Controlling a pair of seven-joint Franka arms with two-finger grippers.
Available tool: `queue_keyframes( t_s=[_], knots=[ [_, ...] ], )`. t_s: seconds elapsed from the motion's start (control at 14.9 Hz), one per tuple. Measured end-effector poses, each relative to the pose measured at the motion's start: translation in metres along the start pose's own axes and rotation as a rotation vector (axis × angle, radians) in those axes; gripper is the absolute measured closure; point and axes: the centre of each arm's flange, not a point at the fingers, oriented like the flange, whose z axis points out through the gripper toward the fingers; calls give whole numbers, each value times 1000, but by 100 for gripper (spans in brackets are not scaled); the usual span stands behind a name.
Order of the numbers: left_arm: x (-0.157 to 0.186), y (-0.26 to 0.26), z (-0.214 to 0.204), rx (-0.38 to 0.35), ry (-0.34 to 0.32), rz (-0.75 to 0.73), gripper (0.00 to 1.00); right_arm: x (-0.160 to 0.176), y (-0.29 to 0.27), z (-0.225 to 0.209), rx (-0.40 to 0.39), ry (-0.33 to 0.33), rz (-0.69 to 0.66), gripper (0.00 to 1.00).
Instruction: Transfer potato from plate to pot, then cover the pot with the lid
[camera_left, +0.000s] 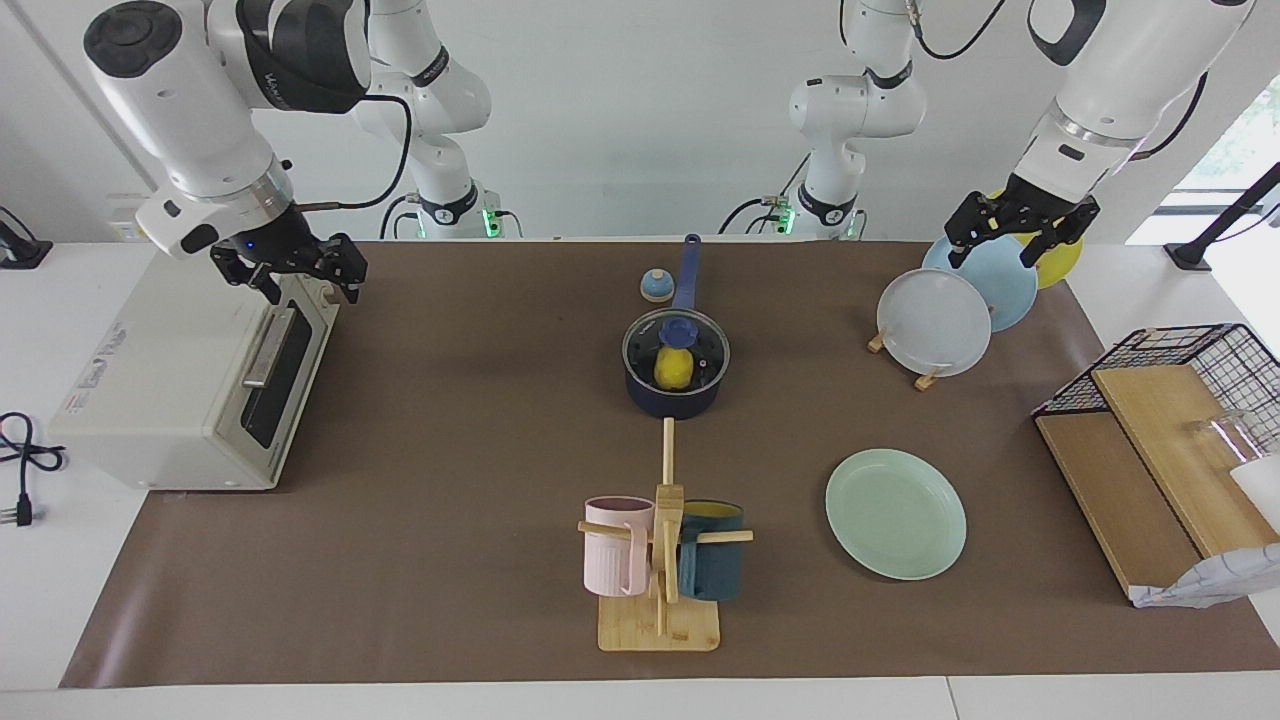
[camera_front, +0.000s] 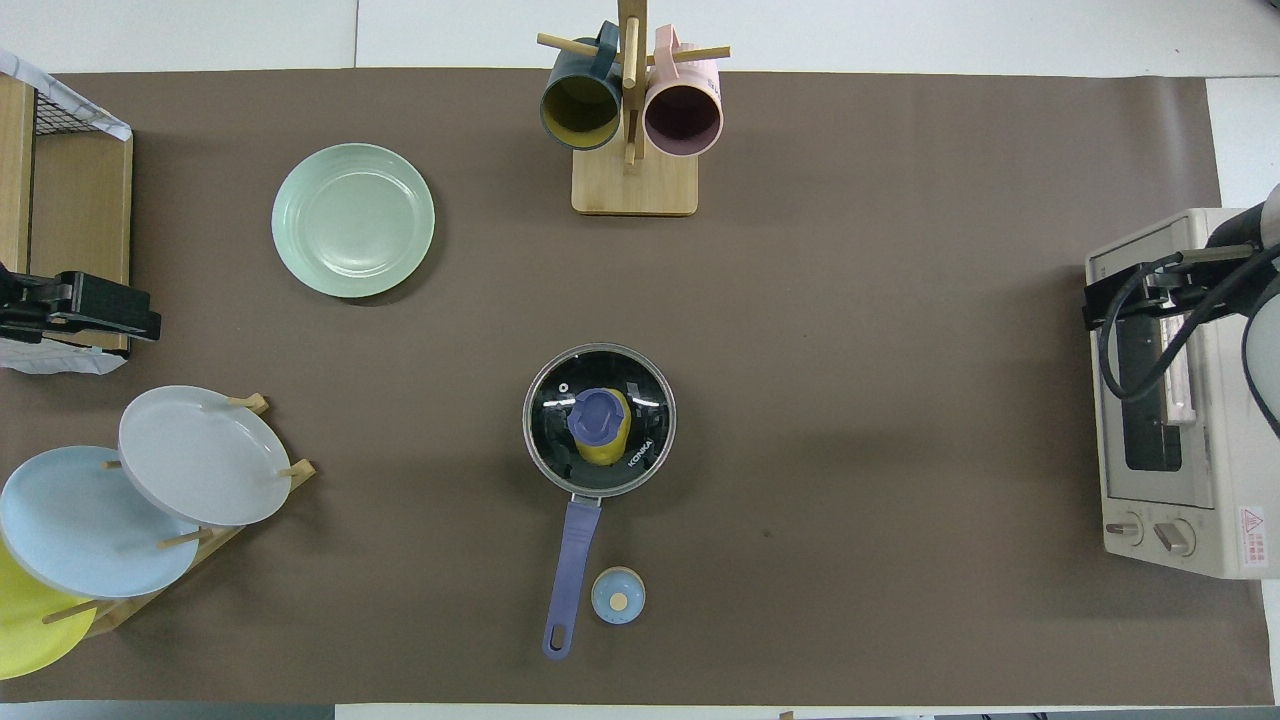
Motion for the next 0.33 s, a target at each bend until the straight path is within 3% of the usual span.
queue_keyframes(
  t_s=[0.33],
  knots=[
    [0,0,0,0,0,0,0,0,0,0,16,2,3,0]
  ],
)
